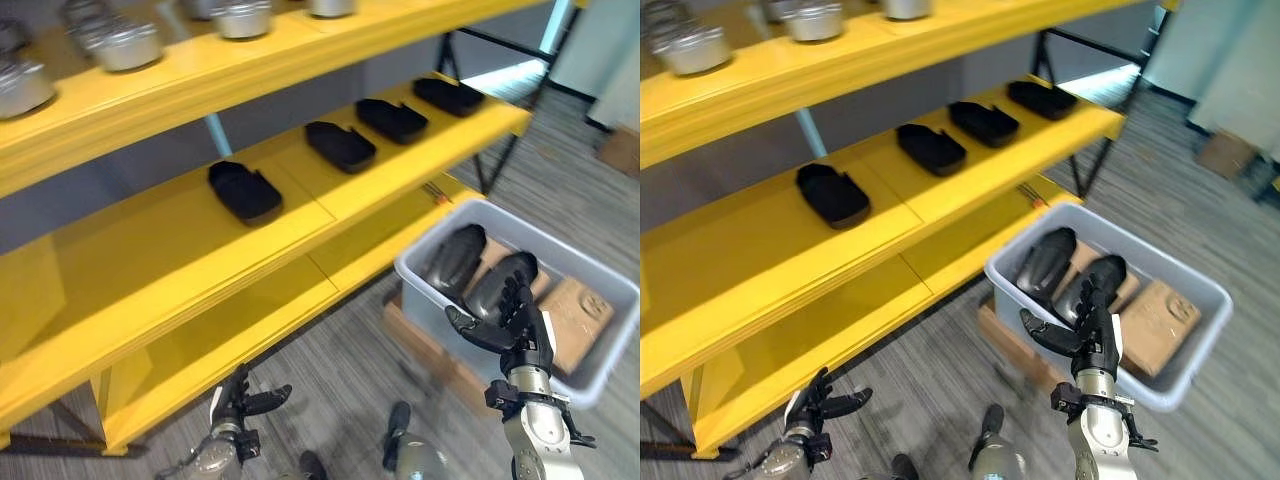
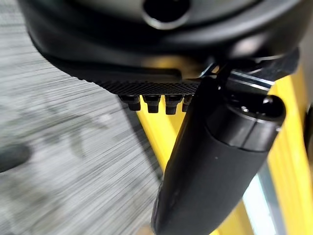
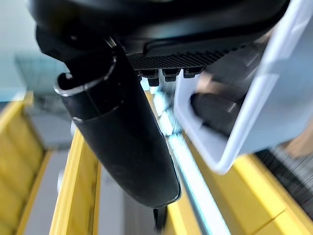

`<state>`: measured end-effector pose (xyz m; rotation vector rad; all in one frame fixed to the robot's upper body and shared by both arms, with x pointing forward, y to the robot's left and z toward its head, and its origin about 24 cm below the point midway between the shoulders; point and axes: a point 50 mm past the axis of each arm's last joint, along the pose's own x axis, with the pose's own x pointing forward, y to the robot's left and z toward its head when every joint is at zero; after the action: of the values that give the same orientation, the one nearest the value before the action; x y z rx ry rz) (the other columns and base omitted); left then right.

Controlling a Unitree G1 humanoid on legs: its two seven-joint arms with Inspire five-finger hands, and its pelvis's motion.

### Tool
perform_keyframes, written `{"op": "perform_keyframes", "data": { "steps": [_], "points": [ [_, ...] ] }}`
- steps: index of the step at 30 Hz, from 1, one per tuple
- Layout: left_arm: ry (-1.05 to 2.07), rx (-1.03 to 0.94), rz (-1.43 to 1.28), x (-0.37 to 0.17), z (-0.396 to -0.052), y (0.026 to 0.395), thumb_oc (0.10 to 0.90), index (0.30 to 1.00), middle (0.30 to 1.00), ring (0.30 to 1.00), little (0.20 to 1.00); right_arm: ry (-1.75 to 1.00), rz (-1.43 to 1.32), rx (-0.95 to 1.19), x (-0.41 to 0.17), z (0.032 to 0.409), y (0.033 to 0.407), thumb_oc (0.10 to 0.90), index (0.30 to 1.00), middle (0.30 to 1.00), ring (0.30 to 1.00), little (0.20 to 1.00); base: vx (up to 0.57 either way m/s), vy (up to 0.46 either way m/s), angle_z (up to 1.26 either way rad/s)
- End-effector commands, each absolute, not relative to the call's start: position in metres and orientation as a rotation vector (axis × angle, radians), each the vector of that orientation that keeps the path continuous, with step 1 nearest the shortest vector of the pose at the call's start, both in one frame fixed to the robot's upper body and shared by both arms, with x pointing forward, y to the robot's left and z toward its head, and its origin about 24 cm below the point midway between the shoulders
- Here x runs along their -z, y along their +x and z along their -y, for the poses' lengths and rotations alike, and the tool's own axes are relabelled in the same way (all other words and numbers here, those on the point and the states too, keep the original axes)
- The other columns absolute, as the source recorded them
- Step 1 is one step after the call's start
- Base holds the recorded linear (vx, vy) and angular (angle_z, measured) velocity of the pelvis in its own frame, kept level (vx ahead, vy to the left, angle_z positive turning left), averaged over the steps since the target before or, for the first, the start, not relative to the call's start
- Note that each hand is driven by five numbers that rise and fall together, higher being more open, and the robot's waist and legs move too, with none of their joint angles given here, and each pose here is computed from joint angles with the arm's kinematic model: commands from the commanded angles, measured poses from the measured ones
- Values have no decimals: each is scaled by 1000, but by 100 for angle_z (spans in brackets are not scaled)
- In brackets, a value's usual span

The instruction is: Move parts from the plastic box to the shelf.

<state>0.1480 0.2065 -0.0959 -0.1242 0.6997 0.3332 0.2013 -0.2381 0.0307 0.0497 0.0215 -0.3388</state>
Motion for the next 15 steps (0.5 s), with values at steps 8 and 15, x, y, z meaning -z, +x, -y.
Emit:
{"op": "perform_keyframes", "data": {
  "steps": [8,15],
  "points": [
    [-110,-407,-448,52,-240,166,900,1000,1000,1000,1000,94,235,455,-74,256,195,900,1000,1000,1000,1000,61,-173,-71],
    [-139,-403,-429,50,-235,168,900,1000,1000,1000,1000,58,269,482,-82,266,192,900,1000,1000,1000,1000,181,-286,-26]
  ]
}}
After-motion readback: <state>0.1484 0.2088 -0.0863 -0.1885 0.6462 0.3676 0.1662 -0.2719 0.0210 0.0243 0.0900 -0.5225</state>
